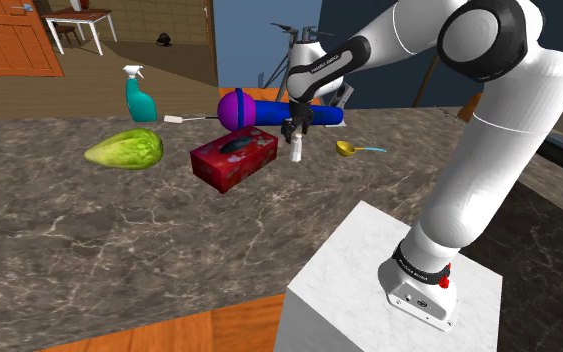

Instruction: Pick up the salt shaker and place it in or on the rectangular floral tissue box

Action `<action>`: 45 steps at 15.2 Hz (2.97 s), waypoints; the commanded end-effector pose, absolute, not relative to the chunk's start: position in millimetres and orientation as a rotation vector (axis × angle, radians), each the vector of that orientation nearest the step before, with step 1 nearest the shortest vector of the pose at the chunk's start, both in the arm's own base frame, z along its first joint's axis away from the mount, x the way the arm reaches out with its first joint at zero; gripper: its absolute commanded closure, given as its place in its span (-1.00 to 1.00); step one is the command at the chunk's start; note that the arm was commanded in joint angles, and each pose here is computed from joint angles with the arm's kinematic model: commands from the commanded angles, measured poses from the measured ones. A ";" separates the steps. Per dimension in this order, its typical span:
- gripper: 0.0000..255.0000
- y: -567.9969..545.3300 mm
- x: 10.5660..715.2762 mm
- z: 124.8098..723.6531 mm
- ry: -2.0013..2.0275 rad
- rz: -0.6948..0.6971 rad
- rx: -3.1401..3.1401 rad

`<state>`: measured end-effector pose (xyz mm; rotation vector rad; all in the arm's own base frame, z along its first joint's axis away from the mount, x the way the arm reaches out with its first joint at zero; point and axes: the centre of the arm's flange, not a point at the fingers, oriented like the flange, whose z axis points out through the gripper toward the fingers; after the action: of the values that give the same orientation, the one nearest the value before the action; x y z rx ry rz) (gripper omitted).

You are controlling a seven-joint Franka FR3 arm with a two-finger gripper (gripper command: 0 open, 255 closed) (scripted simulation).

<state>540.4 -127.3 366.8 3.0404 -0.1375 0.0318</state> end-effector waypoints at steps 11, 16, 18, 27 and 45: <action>1.00 -127.3 539.9 363.7 -0.137 0.033 3.040; 1.00 -127.1 539.9 363.9 -0.137 0.033 3.040; 1.00 -127.4 539.9 369.0 -0.137 0.033 3.040; 1.00 -127.4 539.9 416.5 -0.137 0.033 3.040; 1.00 -127.4 539.9 511.6 -0.137 0.033 3.040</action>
<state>540.4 -126.8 506.5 3.0402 -0.1375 0.0336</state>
